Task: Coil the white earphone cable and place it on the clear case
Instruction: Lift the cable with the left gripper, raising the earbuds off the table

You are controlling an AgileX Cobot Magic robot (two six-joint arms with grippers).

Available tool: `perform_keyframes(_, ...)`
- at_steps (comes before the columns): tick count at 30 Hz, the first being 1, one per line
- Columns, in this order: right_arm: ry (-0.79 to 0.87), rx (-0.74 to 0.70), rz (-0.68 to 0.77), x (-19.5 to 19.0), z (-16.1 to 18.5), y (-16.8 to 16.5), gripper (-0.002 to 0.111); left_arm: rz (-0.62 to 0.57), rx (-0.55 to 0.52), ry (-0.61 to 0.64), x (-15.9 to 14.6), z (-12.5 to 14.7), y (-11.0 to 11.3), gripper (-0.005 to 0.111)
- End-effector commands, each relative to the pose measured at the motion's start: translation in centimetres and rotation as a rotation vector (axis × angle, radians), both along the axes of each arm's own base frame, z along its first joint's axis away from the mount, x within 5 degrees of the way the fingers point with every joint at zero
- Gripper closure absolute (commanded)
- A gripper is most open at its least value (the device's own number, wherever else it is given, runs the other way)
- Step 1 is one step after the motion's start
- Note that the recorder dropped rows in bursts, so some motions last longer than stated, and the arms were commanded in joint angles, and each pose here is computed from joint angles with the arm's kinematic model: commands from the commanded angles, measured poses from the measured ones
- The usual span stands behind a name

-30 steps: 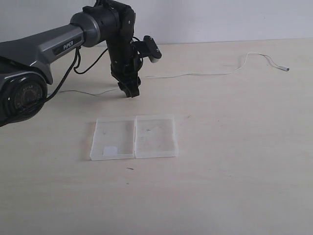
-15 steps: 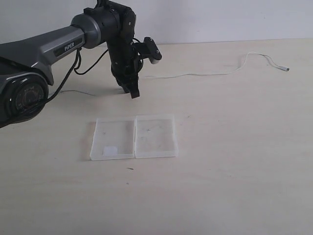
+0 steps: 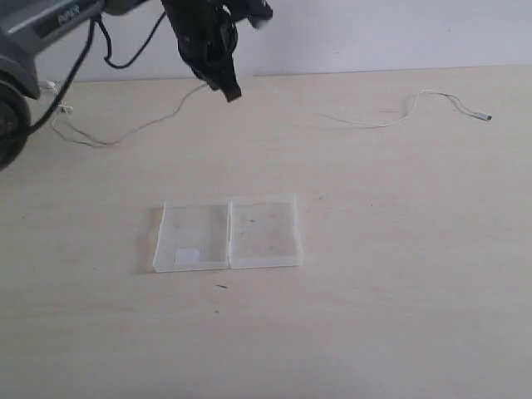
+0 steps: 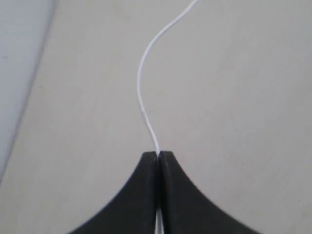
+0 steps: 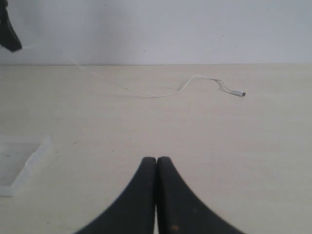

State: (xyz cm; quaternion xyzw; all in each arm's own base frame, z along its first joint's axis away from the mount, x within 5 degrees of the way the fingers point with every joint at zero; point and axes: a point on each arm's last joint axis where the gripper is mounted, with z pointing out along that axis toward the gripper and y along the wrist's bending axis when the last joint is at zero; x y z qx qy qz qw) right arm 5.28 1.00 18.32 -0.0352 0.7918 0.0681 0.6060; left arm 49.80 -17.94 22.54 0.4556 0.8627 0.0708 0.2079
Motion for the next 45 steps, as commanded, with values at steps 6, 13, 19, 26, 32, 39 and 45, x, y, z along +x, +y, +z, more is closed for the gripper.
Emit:
perform_keyframes(6, -0.015, -0.004, -0.007, 0.0, 0.0, -0.1, 0.108, 0.011, -0.183, -0.078, -3.0, 8.7, 0.0, 0.107)
perform_keyframes(13, -0.015, -0.004, -0.007, 0.0, 0.0, -0.1, 0.108, 0.027, -0.256, -0.025, -4.6, 9.6, 0.0, 0.107)
perform_keyframes(19, -0.015, -0.004, -0.007, 0.0, 0.0, -0.1, 0.108, 0.029, -0.229, 0.053, -6.1, 8.6, 0.5, 0.107)
perform_keyframes(26, -0.015, -0.004, -0.007, 0.0, 0.0, -0.1, 0.108, 0.018, -0.190, 0.131, -10.1, 8.8, 1.9, 0.107)
perform_keyframes(32, -0.015, -0.004, -0.007, 0.0, 0.0, -0.1, 0.108, 0.016, -0.235, 0.017, -14.0, 12.0, 3.4, 0.107)
perform_keyframes(39, -0.015, -0.004, -0.007, 0.0, 0.0, -0.1, 0.108, -0.024, -0.490, -0.134, -18.3, 18.5, 3.5, 0.107)
perform_keyframes(45, -0.015, -0.004, -0.007, 0.0, 0.0, -0.1, 0.108, -0.046, -0.651, -0.243, -20.6, 22.5, 3.6, 0.107)
